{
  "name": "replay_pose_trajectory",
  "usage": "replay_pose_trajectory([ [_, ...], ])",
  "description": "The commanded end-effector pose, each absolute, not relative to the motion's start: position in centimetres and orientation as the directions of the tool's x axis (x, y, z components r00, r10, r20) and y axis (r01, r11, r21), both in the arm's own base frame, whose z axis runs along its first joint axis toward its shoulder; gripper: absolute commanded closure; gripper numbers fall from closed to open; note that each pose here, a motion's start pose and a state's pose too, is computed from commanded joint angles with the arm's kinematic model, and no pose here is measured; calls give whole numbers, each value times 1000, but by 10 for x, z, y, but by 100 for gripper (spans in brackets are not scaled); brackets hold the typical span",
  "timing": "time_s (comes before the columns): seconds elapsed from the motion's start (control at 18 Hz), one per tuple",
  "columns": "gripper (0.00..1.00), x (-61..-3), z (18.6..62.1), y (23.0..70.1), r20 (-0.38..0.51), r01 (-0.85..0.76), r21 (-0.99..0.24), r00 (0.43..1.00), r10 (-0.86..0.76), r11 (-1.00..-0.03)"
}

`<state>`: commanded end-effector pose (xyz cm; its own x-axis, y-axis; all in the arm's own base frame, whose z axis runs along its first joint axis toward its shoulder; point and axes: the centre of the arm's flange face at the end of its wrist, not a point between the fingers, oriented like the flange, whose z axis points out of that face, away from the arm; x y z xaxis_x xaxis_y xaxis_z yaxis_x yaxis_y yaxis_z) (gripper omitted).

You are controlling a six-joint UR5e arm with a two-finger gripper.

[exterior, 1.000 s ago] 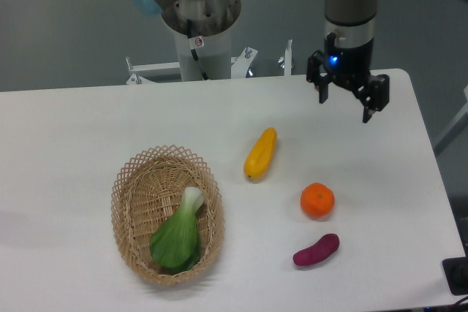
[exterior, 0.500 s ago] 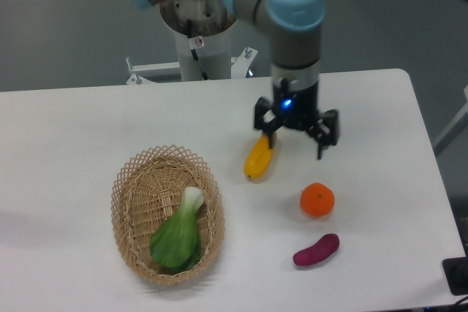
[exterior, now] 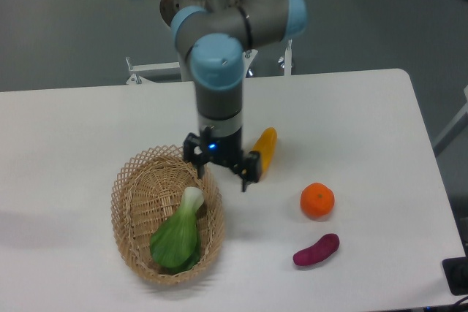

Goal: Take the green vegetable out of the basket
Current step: 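Move the open gripper over the wicker basket above the bok choy, then lower the gripper onto the bok choy leaves and close it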

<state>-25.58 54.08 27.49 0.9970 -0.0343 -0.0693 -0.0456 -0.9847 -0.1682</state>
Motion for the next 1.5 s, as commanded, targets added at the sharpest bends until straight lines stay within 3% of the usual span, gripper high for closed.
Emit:
replay_pose_trajectory([
  [0.33,0,-239,230,558,-35,-77,-125,997,-73,-989],
  [1.06,0,-234,202,565,-8,-88,-94,996,-88,-992],
  [1.11,3,-234,203,565,-11,-90,-95,996,-89,-991],
  [1.22,22,-234,204,566,-11,-91,-97,996,-91,-991],
  [1.5,45,-235,208,566,-17,-98,-103,995,-97,-990],
])
